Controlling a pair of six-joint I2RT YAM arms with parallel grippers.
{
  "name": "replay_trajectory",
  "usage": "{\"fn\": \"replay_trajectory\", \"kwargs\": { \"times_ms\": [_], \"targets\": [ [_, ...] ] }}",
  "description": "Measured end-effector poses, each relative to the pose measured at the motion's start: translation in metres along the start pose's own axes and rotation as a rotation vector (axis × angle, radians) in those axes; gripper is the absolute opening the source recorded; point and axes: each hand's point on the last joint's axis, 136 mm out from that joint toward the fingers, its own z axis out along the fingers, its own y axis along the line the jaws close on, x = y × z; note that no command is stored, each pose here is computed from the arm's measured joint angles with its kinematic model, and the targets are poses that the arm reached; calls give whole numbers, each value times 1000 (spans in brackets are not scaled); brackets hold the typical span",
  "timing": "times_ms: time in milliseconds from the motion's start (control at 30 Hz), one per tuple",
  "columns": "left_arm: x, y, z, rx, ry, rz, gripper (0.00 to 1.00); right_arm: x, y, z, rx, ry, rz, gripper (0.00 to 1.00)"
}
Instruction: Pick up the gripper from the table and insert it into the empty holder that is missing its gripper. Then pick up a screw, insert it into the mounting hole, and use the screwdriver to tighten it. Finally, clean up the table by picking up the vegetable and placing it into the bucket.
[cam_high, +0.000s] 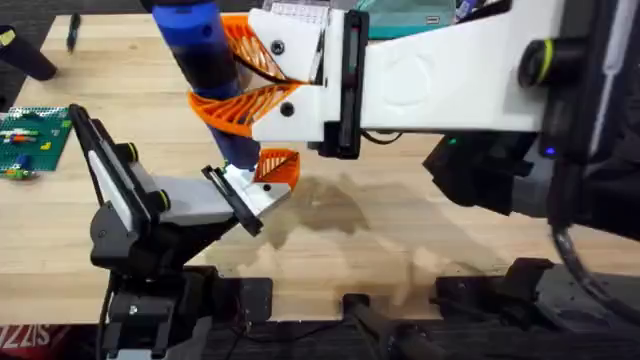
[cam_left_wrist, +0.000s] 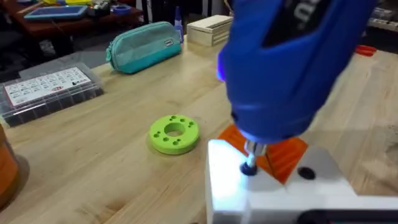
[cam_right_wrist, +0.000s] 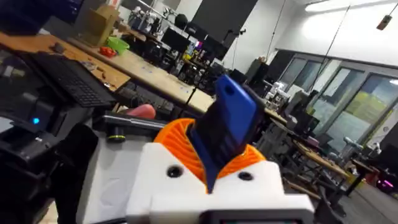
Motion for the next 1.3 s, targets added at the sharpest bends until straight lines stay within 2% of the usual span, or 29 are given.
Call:
{"fn": "replay_trajectory", "kwargs": {
  "times_ms": [967, 1200, 1300],
  "targets": [
    [0, 0, 0, 0, 0, 0, 19, 11, 0, 0, -4, 38, 28, 7],
    [-1, 0, 0, 0, -3, 7, 19, 4, -7, 7, -21, 16, 11, 7],
    [0, 0, 0, -2, 0, 4, 19, -18, -28, 13, -11, -30, -49, 7]
  ]
}}
